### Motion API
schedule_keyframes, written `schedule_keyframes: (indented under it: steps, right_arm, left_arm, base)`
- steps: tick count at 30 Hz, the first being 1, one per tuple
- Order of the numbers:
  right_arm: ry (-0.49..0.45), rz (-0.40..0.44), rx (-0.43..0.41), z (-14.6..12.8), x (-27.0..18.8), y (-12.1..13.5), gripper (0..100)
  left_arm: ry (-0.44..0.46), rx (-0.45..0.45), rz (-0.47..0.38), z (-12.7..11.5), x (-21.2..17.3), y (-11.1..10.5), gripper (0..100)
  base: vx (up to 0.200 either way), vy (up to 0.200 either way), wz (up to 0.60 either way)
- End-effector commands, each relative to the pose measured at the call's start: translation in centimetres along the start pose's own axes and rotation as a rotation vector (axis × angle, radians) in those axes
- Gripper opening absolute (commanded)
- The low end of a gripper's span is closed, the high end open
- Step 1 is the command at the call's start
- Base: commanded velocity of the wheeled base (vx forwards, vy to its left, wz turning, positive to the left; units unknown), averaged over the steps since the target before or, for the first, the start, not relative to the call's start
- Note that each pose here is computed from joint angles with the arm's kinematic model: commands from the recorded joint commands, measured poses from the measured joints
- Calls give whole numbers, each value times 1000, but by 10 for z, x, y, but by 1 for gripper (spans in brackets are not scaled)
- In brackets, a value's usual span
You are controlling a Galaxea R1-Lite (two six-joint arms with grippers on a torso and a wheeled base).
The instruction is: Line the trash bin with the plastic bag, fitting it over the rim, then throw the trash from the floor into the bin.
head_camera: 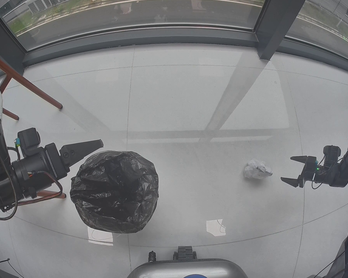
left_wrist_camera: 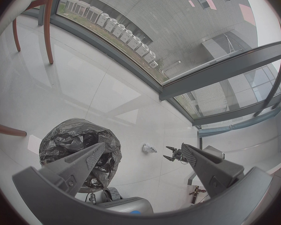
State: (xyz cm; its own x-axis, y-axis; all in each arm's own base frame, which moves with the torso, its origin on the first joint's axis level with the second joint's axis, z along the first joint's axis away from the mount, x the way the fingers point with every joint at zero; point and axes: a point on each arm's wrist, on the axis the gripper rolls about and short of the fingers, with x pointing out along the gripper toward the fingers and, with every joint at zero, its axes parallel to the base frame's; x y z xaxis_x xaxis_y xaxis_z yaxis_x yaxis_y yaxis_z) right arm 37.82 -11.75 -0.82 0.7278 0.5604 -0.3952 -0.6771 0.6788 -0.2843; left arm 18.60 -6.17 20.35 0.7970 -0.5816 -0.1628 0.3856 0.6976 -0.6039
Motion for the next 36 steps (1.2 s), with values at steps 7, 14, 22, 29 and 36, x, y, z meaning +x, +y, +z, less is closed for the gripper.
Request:
schedule_keyframes:
  steps: [7, 14, 22, 29, 36]
  right_arm:
    - [-28, 31, -11, -8, 41, -9, 100]
    - [-39, 62, -2, -14, 66, -7, 100]
    - [-49, 75, -15, -14, 77, -6, 100]
    - [-49, 104, -22, -14, 90, 3, 100]
    - [-35, 112, -24, -20, 104, 8, 100]
  left_arm:
    - [-9, -5, 32, 0, 2, 3, 100]
    - [-15, -6, 47, -1, 2, 4, 100]
    - [0, -12, 57, -1, 9, 7, 100]
    - [-6, -10, 66, -1, 9, 7, 100]
    - [-10, -12, 70, -1, 7, 7, 100]
  base:
    - [0, 0, 0]
    - [0, 0, 0]
    - [0, 0, 0]
    - [0, 0, 0]
    - [0, 0, 0]
